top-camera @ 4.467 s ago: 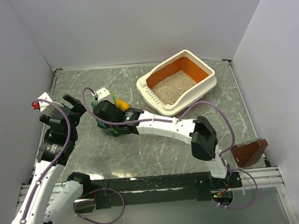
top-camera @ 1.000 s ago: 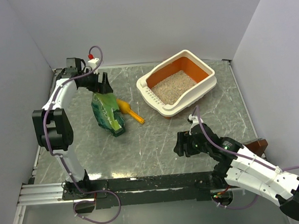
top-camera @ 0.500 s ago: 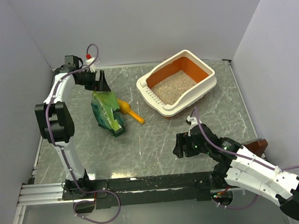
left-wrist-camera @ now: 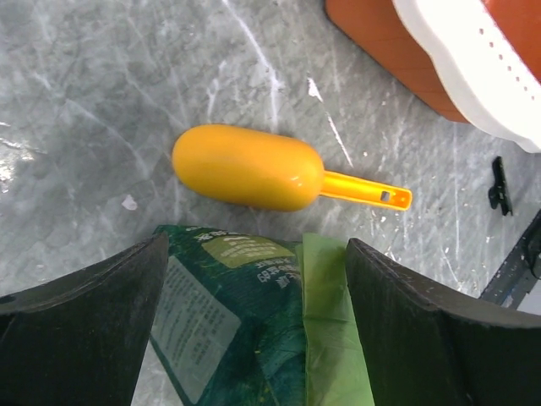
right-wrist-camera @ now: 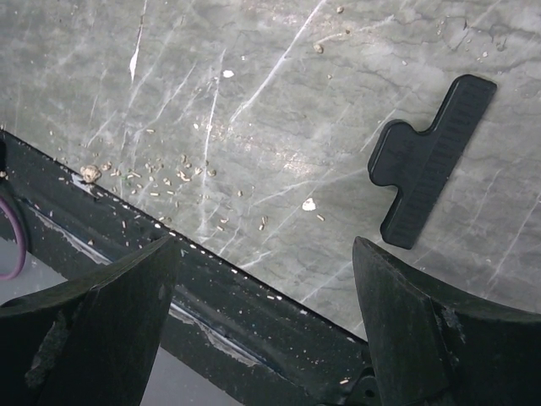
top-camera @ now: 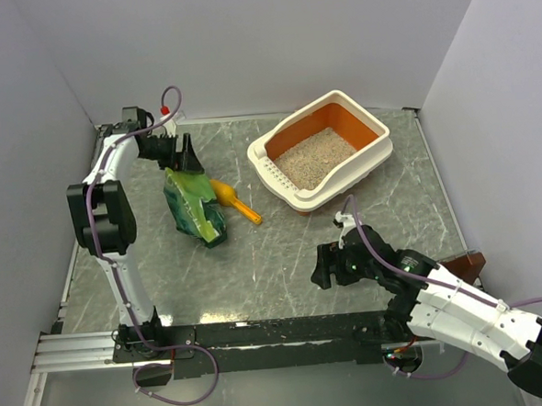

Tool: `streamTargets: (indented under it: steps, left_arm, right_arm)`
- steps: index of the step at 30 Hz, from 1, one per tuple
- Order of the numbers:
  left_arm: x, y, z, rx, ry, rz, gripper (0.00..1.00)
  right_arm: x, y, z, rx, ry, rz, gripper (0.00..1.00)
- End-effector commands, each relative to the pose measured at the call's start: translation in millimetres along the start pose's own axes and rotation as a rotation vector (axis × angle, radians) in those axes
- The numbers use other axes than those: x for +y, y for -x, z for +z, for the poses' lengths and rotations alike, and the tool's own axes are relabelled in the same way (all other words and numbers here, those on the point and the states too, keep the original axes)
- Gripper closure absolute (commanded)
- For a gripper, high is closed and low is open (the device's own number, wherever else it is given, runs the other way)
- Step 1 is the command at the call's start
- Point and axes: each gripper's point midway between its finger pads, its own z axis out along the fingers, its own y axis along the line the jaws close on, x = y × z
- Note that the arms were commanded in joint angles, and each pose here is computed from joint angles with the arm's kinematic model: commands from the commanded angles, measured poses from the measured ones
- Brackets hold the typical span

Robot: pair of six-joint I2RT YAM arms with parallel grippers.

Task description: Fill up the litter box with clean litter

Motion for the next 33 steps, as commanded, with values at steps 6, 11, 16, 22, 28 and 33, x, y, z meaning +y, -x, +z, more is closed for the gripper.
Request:
streamTargets:
  steps: [6,11,16,22,28,33]
  left_arm:
    - [-50.9,21.0,-35.7,-0.085,-0.081,0.098,0.13]
    - [-60.5,18.4,-39.5,-0.094,-0.11,0.106,0.15]
    - [-61.8,6.5,-33.6,-0.073,-0.151,0.084,0.18]
    - [-58.5,-9.3,-21.1,-0.035,-0.196,0.041,0.35]
    - [-60.9,-8.3,-23.0,-0.043,-0.198,0.051,0.99]
    - [-72.1,5.3,-33.6,-0.088,-0.208,0.09,0.99]
  right_arm:
    - [7.2,0.9,-1.1,-0.02,0.038,-0.028,0.1]
    - [7.6,0.7,-2.5,-0.027,0.037,-0.027,0.1]
    - [7.4,-0.8,-3.6,-0.029,0.031,-0.032,0.09]
    - [8.8,-3.4,-4.9,-0.026,0.028,-0.039,0.09]
    - [6.4,-3.2,-4.5,-0.032,0.009,-0.039,0.09]
    - [6.6,-2.0,-4.7,-0.036,0.005,-0.038,0.08]
